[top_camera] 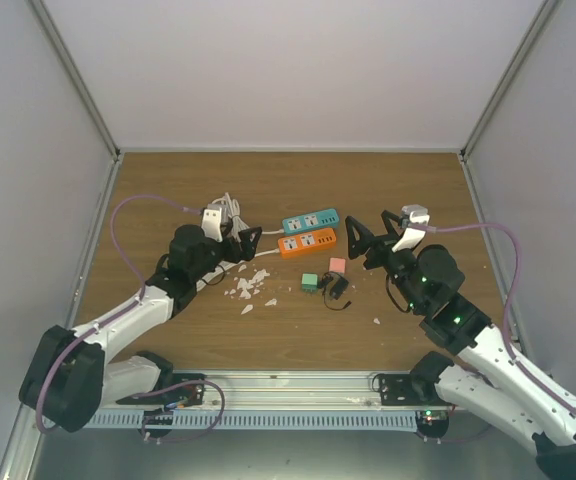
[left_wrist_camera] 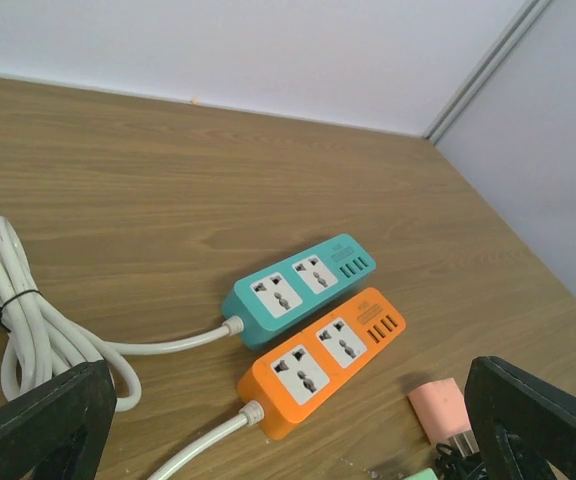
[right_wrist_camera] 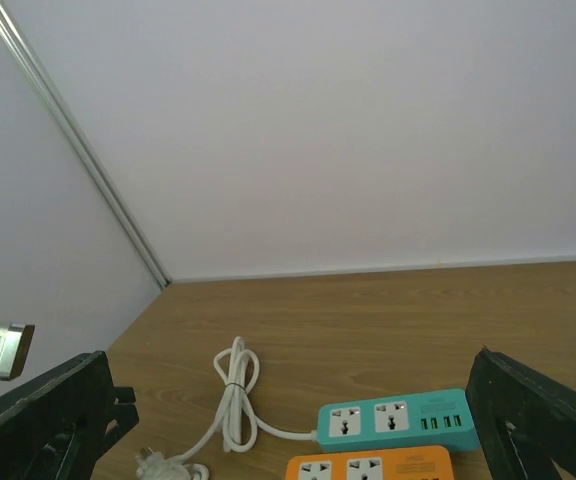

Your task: Insert the plug

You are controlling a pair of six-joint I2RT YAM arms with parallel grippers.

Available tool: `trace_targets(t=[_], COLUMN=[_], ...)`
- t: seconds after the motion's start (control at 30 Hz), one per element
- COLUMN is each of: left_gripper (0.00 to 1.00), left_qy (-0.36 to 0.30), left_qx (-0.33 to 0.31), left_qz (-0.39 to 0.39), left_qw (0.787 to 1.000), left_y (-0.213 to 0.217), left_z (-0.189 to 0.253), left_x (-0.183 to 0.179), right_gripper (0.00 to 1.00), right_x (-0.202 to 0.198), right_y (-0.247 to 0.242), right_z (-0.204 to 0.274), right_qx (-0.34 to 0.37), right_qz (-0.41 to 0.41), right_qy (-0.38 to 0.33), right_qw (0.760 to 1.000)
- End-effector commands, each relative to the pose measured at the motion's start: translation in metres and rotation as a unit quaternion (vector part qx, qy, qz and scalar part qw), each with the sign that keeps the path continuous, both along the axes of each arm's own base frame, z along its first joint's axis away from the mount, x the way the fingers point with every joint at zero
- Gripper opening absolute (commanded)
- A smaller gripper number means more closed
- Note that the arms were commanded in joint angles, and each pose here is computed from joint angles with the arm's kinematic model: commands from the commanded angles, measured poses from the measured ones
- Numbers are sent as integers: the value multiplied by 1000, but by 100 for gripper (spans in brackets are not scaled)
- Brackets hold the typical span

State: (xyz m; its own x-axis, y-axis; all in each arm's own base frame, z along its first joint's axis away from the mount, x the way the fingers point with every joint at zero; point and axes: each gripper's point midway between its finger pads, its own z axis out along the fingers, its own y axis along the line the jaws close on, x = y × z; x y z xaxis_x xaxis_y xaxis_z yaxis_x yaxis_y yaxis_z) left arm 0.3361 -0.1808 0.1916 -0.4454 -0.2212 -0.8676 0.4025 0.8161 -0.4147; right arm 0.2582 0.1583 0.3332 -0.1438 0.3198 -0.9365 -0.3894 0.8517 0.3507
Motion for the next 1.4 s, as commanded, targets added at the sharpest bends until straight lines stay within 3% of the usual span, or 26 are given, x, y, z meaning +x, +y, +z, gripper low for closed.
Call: trace_targets(t=[0.0,0.3,0.37,0.43,0.53,0.7,0.83,1.07,1.23,1.37], left_gripper=[99,99,99,99,99,99,99,99,99,99], left_qy=[-29,-25,-23,-21,-16,-10,-9,-3,-2,-2], left_qx=[-6,-4,-3,-1,3,5,4,5,7,7], left_qz=[-9,-12,-15,-16,-15,-16,-15,-16,-15,-16], left_qw=[1000,1000,1000,1000,1000,1000,1000,1000,1000,1000], left_y=[-7,-9,-11,-11,-12,-14,-14,-16,-15,-16], left_z=[19,17,16,14,11,11,12,10,9,9], left_x=[5,6,6,7,9,11,10,11,11,12], right_gripper=[100,100,100,100,100,100,98,85,83,82], right_x=[-1,2,13,24,50,66,66,56,54,47], right_y=[0,9,8,22,53,95,100,130,137,143], right_z=[6,-1,-21,-40,-96,-159,-177,-217,-256,-257], right_qx=[5,-4,6,-32,-116,-188,-206,-232,-270,-279], right_qz=[1,13,-11,-2,12,68,75,133,126,126], right_qy=[-10,-5,39,71,182,277,293,329,361,364], right_qw=[1000,1000,999,997,976,940,931,906,884,879])
